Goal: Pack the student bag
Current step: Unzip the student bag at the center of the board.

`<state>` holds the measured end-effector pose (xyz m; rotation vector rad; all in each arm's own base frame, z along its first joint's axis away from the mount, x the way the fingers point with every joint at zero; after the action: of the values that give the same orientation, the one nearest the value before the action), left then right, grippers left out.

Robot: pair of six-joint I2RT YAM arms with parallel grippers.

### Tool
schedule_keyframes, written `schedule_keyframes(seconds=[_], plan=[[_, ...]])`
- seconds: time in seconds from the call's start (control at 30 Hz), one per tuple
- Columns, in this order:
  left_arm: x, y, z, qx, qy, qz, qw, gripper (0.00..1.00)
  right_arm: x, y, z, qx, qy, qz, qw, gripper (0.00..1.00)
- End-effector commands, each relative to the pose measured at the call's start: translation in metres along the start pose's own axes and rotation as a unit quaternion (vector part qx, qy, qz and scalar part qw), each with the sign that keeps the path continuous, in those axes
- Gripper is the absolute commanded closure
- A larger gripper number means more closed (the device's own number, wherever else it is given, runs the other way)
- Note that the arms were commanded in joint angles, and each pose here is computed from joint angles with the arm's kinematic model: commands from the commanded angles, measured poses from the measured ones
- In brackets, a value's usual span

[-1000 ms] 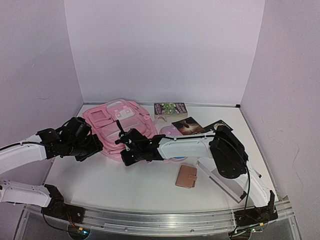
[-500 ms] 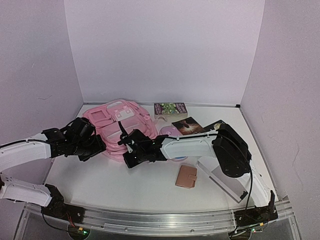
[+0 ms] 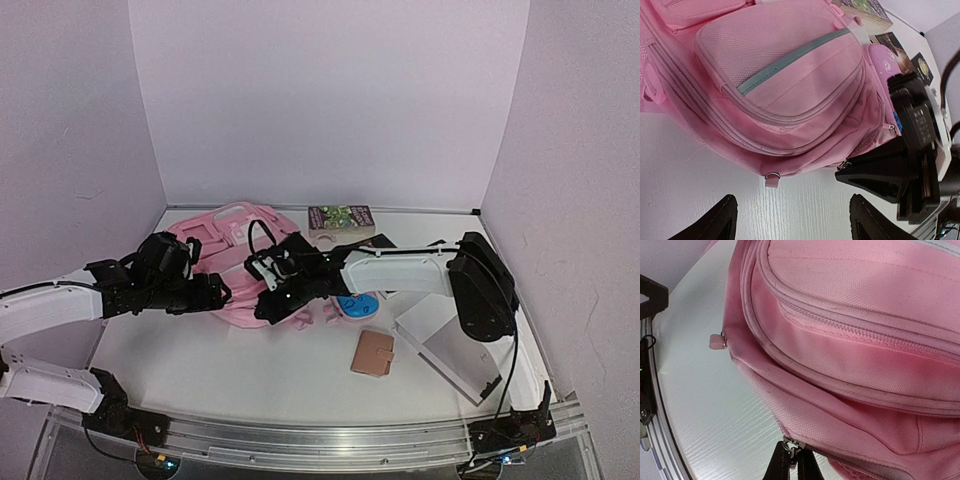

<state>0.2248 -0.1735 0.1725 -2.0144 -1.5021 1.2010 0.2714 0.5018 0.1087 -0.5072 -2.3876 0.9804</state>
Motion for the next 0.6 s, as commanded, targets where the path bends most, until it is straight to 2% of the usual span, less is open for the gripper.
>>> schedule_keyframes(seconds=[0.0,0.27,0.57], plan=[[-0.017,-0.007,-0.008,-0.004,0.093,0.051,0.994,0.24,0.007,-0.022,-0.012,-0.006,-0.010,-0.066,0.998,1.00],[-0.025,0.003,-0.008,-0.003,0.205,0.049,0.977,0.29,0.011,-0.022,-0.009,0.003,-0.007,-0.099,0.995,1.00],[-0.031,0.021,0.001,-0.002,0.330,0.054,0.943,0.34,0.006,-0.018,-0.011,0.011,0.035,-0.123,0.992,1.00]])
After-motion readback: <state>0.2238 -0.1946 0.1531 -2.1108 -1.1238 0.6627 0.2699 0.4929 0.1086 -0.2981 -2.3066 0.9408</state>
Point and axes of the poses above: each gripper's point midway between its finger pads, its own y axis out along the fingers, its own x axis along the line the jaws close on, z = x × y, the point moved 5 cm from there along -y, back along the fingers, and after that the axes turned 2 degrees about -y, right-handed, at the moved point
